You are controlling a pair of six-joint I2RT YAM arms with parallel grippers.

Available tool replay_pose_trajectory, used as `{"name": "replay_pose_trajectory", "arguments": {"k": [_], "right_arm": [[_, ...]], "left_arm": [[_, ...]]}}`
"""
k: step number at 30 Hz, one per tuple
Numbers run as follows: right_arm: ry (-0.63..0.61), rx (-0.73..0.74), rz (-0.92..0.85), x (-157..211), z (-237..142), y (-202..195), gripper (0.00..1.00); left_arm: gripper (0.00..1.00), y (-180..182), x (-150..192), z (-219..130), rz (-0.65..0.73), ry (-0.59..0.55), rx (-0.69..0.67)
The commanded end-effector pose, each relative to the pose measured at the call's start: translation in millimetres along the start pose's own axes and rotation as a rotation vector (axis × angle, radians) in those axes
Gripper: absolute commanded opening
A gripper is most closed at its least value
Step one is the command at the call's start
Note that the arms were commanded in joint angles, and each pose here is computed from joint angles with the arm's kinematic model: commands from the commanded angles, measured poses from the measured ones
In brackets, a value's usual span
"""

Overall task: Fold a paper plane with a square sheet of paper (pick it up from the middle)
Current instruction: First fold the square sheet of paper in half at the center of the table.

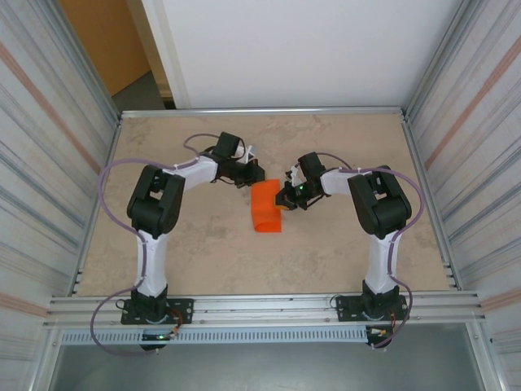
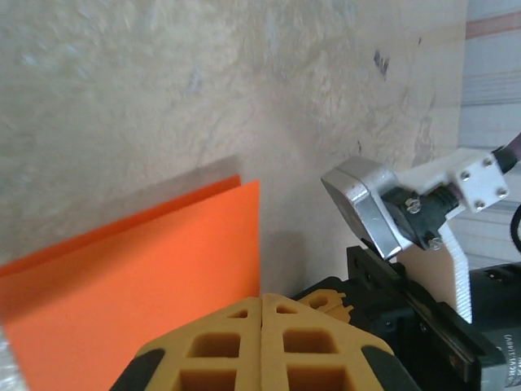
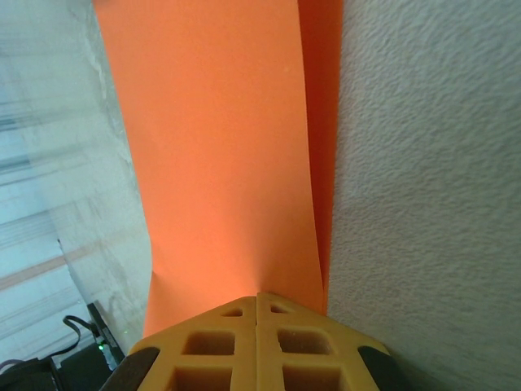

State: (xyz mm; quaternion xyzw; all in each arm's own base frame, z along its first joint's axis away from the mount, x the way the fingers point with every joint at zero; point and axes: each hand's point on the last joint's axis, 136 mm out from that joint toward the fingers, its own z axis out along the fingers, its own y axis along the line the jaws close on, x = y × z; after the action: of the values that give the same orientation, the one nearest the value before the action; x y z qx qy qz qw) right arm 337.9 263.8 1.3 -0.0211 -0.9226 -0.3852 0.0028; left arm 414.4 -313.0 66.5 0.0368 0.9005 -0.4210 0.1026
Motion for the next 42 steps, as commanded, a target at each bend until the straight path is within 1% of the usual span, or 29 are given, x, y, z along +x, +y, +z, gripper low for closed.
{"name": "replay_pose_trajectory", "arguments": {"k": [1,6,14,19,21,23,27,29,31,34,37,40,42], "right_arm": [[0.169,0.512,0.256,81.8,9.4,-152.9,0.00],[0.172,0.513,0.254,82.6,9.3,-153.1,0.00],[0.168,0.527,0.250,82.1,7.4,-155.2,0.00],[0.166,0.532,0.246,81.2,6.6,-156.5,0.00],[0.166,0.534,0.245,81.2,6.3,-156.3,0.00],[0.163,0.536,0.246,80.7,5.7,-156.9,0.00],[0.164,0.533,0.246,81.1,5.5,-156.2,0.00],[0.165,0.533,0.246,81.9,5.3,-155.9,0.00],[0.165,0.532,0.247,81.9,5.4,-156.0,0.00],[0.167,0.533,0.250,83.1,5.6,-156.8,0.00],[0.169,0.534,0.256,84.2,5.8,-157.8,0.00],[0.172,0.533,0.259,85.0,6.4,-158.0,0.00],[0.173,0.535,0.258,84.9,6.9,-158.2,0.00]], "left_arm": [[0.00,17.1,-5.3,4.3,-0.061,-0.002,-0.027],[0.00,35.4,-10.0,9.1,-0.090,-0.005,-0.089],[0.00,82.3,-23.5,5.6,-0.172,-0.038,-0.180],[0.00,97.4,-34.5,1.5,-0.188,-0.050,-0.208],[0.00,96.8,-41.5,-3.4,-0.176,-0.057,-0.221],[0.00,88.9,-48.3,-11.6,-0.167,-0.070,-0.215],[0.00,52.2,-48.7,-28.6,-0.137,-0.099,-0.149],[0.00,31.3,-36.1,-29.6,-0.139,-0.097,-0.096],[0.00,11.0,-13.2,-27.4,-0.144,-0.072,-0.043],[0.00,-0.8,24.8,-21.1,-0.147,-0.015,-0.014],[0.00,-1.4,61.4,-15.8,-0.122,0.069,-0.016],[0.00,7.1,83.2,-15.8,-0.136,0.117,-0.023],[0.00,11.2,91.1,-14.5,-0.147,0.136,-0.025]]}}
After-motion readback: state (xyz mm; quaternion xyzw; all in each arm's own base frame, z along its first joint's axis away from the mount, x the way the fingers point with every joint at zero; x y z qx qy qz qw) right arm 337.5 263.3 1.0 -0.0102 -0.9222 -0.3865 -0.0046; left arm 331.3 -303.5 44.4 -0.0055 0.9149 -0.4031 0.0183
